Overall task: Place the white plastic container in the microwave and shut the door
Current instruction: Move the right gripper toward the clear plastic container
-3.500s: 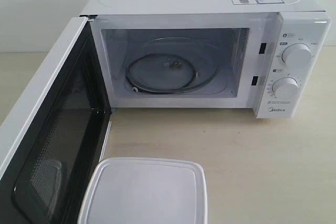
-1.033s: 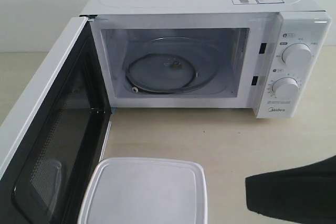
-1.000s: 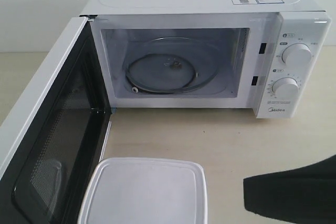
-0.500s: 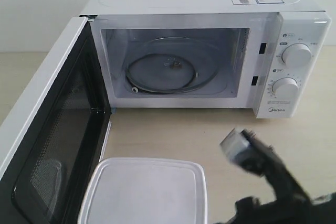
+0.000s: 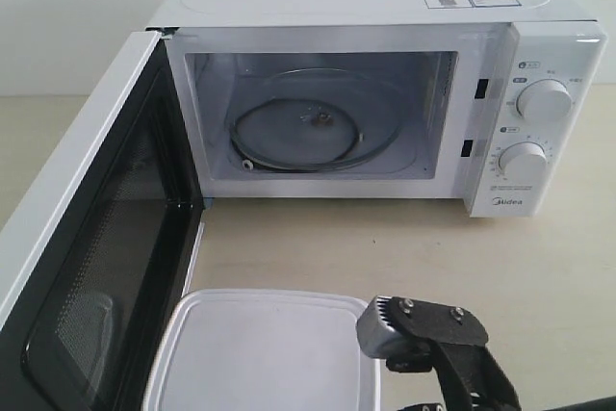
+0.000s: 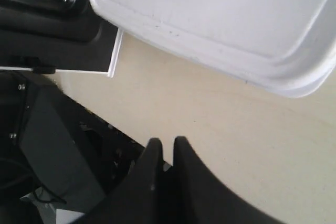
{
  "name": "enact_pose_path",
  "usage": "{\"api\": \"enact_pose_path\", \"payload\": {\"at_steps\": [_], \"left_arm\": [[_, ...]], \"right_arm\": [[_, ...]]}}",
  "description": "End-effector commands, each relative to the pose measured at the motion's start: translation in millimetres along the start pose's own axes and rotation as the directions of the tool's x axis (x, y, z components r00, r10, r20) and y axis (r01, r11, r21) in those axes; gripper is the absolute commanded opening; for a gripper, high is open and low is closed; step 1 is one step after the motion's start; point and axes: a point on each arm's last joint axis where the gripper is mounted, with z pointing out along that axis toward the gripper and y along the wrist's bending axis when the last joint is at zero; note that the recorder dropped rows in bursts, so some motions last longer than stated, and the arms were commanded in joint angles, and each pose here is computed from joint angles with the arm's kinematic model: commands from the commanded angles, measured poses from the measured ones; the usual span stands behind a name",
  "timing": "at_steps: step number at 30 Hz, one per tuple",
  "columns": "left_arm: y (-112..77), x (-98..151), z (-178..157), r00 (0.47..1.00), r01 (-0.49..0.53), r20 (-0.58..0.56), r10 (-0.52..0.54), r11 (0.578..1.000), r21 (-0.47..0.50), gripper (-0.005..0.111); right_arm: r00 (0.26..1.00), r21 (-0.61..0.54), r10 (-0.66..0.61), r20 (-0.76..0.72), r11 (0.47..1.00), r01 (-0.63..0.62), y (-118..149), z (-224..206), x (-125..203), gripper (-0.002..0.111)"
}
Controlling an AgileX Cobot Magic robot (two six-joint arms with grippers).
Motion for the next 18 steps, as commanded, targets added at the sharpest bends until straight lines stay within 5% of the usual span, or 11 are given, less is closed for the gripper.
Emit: {"api": "enact_pose_path", "payload": {"at_steps": [1,12,18], "left_arm": [[0.2,0.9,0.2,1.0,0.015,0.002,-0.015,1.0,-0.001,0.004],[0.2,0.9,0.2,1.0,0.015,0.002,-0.015,1.0,-0.001,0.004],[0.2,0.9,0.2,1.0,0.015,0.002,-0.015,1.0,-0.001,0.004]], "right_arm": [[1.0,-0.001,0.0,-0.008,1.0,0.0,0.1,0.4,1.3,0.008],[0.997,0.046,0.006,0.073,0.999,-0.01,-4.3,0.5,-6.0,0.008],[0.995,0.155,0.051,-0.088,0.987,-0.037,-21.7,32.1,8.3,0.008]]}}
